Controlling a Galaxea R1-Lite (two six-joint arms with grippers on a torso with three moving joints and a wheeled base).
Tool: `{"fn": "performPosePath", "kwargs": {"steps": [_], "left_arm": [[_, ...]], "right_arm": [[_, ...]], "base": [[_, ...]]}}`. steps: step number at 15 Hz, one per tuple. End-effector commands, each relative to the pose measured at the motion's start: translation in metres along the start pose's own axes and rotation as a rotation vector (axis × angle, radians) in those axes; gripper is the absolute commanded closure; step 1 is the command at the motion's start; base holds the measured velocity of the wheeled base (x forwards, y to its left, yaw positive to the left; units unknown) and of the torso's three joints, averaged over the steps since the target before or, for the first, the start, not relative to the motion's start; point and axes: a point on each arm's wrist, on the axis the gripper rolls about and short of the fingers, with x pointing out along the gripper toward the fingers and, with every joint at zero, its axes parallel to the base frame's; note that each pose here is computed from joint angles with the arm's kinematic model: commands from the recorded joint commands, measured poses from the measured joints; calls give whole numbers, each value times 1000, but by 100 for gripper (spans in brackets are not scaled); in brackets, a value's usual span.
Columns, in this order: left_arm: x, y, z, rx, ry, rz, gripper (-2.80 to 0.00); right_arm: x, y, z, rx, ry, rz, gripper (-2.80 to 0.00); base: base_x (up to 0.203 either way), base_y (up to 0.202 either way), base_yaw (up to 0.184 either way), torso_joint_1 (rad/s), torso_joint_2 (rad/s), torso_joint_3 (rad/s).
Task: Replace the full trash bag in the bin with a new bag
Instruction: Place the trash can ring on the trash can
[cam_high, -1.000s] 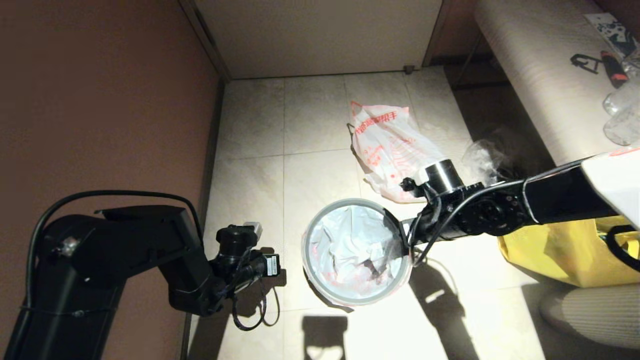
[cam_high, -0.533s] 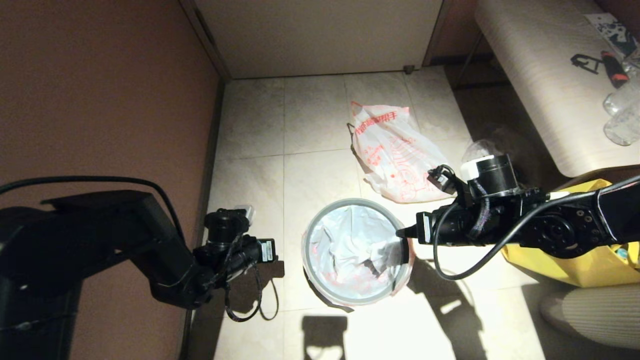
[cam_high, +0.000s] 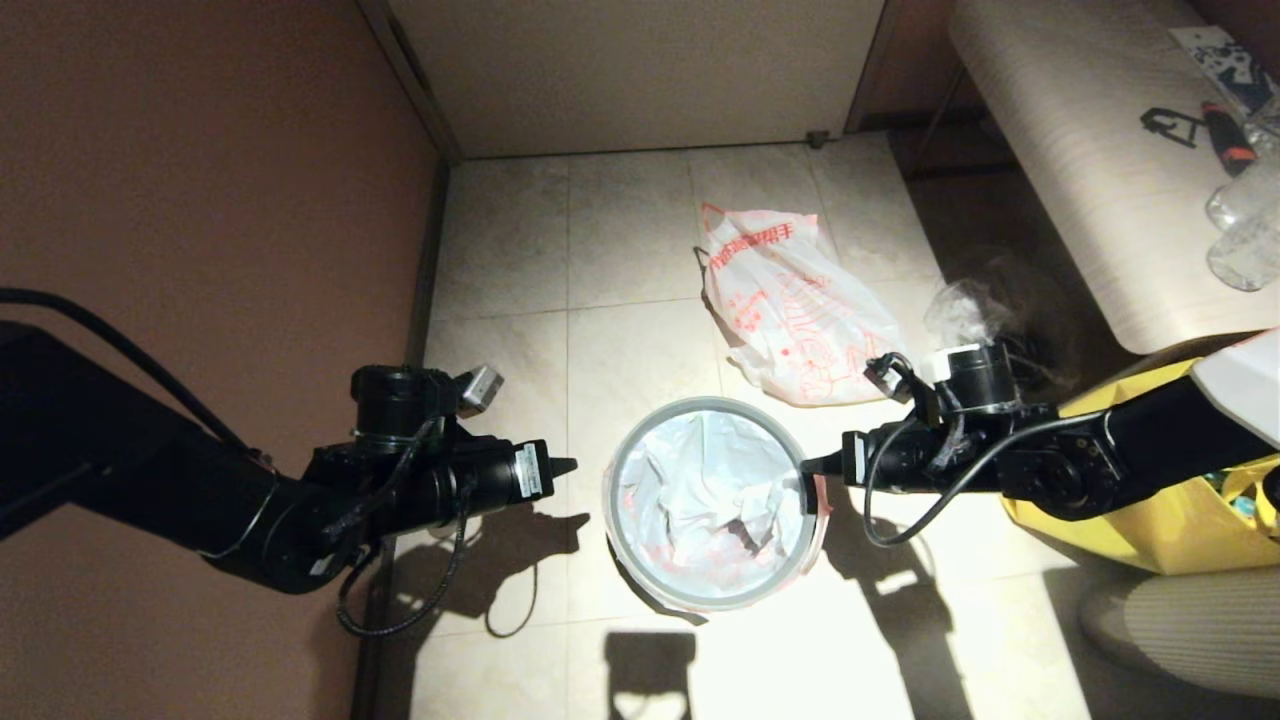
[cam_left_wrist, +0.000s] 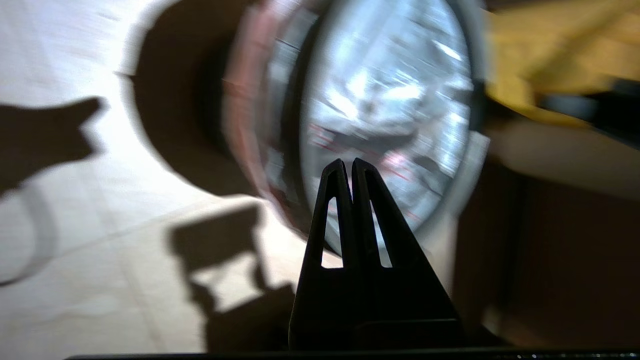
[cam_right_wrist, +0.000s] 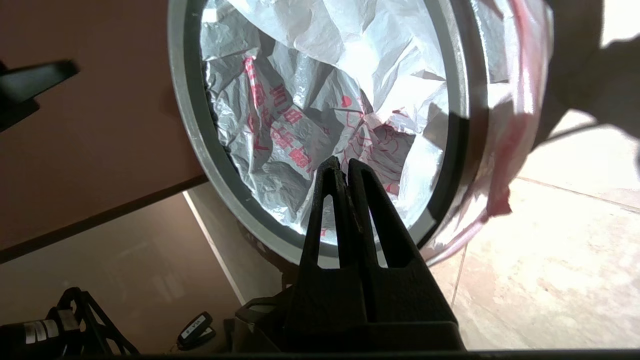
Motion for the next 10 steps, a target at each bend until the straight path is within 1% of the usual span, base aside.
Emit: {"fn": "performPosePath", "kwargs": {"steps": [1,2,3,4,5,6,7,8,10], "left_arm": [[-3,8,-3,-33,65,-133,0],[0,17,-8,-54,99,-160,0],[6,26,-16,-71,131,-164,0],[13,38,-22,-74,150,-166,0],[14,44,-24,-57,150,-182,0],[17,44,-29,-54,172,-200,0],[21,42,-34,-32,189,-213,0],[24,42,-36,-21,197,-219,0],[27,36,-40,-11,214,-236,0]], "right_arm": [[12,-15,-7,26,28,-6,0],[14,-21,-7,33,32,-2,0],[16,-28,-8,42,38,2,0],[19,-34,-7,49,40,6,0],[21,-40,-7,55,42,11,0],[25,-45,-8,60,48,13,0],[28,-48,-9,55,51,11,0],[28,-49,-9,45,50,12,0],[27,-48,-8,43,49,14,0]], "base": [[0,0,0,0,0,0],[0,0,0,0,0,0],[0,0,0,0,0,0],[0,0,0,0,0,0],[0,0,0,0,0,0],[0,0,0,0,0,0],[0,0,0,0,0,0],[0,0,0,0,0,0],[0,0,0,0,0,0]]}}
